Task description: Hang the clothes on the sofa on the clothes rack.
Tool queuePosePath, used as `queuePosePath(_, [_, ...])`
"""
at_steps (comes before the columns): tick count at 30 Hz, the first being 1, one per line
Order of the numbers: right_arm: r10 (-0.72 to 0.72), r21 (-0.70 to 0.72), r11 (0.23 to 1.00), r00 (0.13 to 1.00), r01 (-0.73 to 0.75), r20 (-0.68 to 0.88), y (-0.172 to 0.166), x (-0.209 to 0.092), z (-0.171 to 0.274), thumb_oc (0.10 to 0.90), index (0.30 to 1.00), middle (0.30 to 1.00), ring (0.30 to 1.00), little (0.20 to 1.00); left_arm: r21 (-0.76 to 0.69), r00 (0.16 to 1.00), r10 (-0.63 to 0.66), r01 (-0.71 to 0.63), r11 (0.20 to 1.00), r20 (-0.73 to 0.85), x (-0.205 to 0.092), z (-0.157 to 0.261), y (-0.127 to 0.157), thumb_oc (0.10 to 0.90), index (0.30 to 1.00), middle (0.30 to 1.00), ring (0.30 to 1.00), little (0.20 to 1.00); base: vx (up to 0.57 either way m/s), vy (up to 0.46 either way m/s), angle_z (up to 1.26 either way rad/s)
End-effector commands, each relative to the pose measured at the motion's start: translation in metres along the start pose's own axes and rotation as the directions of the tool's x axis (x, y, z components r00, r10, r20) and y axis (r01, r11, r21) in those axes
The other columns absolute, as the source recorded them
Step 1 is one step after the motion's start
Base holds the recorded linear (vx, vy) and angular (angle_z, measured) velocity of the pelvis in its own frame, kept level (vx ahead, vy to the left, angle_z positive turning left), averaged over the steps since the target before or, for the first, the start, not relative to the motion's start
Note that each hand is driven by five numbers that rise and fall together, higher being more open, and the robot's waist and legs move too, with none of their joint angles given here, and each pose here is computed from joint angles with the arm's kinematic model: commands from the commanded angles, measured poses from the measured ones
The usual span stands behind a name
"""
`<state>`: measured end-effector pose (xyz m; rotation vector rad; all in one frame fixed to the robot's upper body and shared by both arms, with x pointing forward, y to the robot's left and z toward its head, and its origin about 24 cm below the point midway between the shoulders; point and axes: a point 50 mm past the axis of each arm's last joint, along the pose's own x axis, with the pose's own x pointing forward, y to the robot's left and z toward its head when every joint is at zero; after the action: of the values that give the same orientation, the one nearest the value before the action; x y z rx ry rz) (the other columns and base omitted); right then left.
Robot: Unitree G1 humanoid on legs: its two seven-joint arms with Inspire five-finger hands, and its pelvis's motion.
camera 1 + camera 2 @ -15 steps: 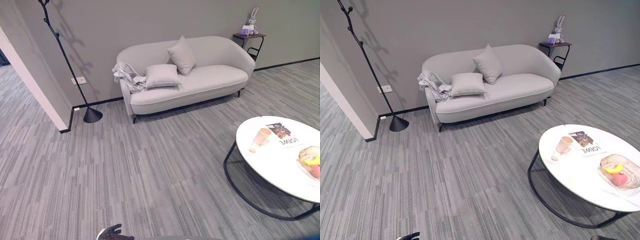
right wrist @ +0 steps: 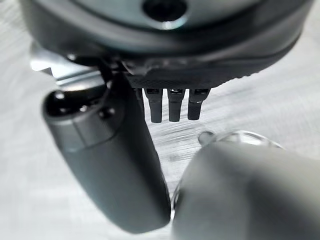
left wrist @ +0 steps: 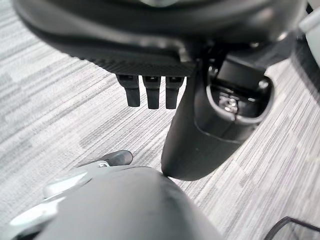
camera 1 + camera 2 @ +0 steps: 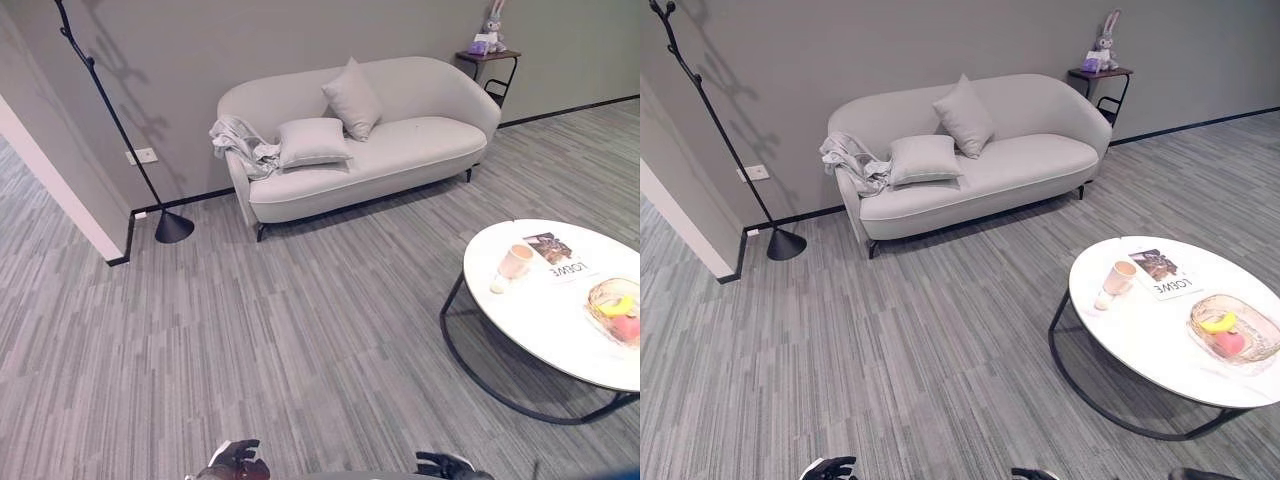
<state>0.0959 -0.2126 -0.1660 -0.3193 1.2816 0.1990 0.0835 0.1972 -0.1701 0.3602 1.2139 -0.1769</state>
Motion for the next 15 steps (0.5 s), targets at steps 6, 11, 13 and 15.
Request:
queuePosePath(6, [0.08,-0.172,0.981,0.995,-0.089,-0.056,0.0322,0.0027,-0.0024,0.8,0.9,0.9,0.9,0.9,0.127,0.994,-0.074,0.084,0.988,-0.081,-0.0017,-0.0128,-0.0223,0.8,0.9,0.9,0.9,0.9,0.01,-0.011,-0.07])
queuePosePath(11, [0.078,-0.18,0.98,0.996,-0.084,-0.041,0.0322,0.003,0.001,0.8,0.9,0.9,0.9,0.9,0.165,0.994,-0.072,0.085,0.983,-0.082,-0.0018,-0.0133,-0.0222,0.8,0.9,0.9,0.9,0.9,0.0,0.0,0.0])
queuePosePath(13, [0.082,-0.183,0.979,0.996,-0.086,-0.031,0.0332,0.0031,0.0031,0.8,0.9,0.9,0.9,0.9,0.166,0.994,-0.069,0.083,0.983,-0.087,-0.0021,-0.0149,-0.0212,0.8,0.9,0.9,0.9,0.9,0.0,0.0,0.0])
queuePosePath(15, [0.086,-0.186,0.978,0.996,-0.089,-0.024,0.0344,0.0033,0.0048,0.8,0.9,0.9,0.9,0.9,0.164,0.994,-0.067,0.081,0.983,-0.09,-0.0023,-0.0162,-0.0204,0.8,0.9,0.9,0.9,0.9,0.0,0.0,0.0])
